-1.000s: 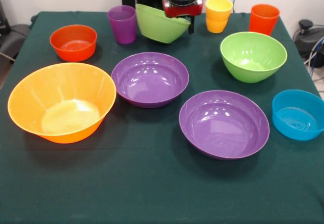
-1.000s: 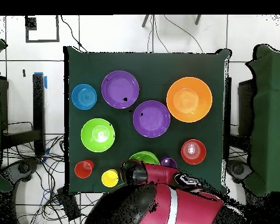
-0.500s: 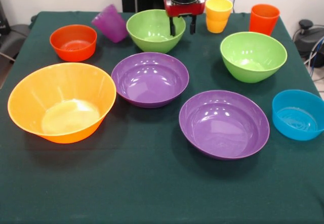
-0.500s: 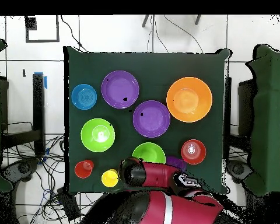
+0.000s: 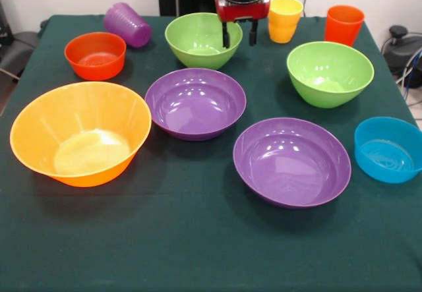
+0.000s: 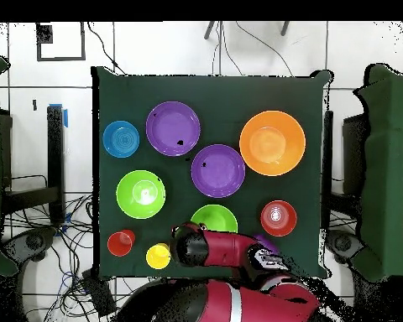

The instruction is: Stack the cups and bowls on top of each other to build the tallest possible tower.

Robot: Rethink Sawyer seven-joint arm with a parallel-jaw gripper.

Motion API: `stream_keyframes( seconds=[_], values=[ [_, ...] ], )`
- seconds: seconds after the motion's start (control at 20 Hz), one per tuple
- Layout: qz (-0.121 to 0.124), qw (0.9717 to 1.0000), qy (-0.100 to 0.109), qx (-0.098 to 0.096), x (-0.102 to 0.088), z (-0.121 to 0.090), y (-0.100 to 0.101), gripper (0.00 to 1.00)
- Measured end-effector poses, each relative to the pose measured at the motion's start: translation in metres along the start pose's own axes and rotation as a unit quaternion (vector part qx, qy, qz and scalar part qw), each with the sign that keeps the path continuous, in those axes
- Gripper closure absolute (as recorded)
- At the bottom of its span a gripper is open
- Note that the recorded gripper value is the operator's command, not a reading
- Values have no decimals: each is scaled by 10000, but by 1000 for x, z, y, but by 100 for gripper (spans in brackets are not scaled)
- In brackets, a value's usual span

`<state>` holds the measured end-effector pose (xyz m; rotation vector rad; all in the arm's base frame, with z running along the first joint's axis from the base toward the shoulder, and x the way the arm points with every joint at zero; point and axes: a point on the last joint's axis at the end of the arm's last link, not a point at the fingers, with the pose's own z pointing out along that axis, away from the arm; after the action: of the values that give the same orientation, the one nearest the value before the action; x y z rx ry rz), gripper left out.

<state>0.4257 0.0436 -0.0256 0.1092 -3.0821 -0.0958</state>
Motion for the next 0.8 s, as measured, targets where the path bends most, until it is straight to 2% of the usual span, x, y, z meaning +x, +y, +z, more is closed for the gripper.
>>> stream_keyframes(
  seconds=[0.8],
  values=[
    [-8, 9999, -126, 45, -14, 0, -4, 0]
  ],
)
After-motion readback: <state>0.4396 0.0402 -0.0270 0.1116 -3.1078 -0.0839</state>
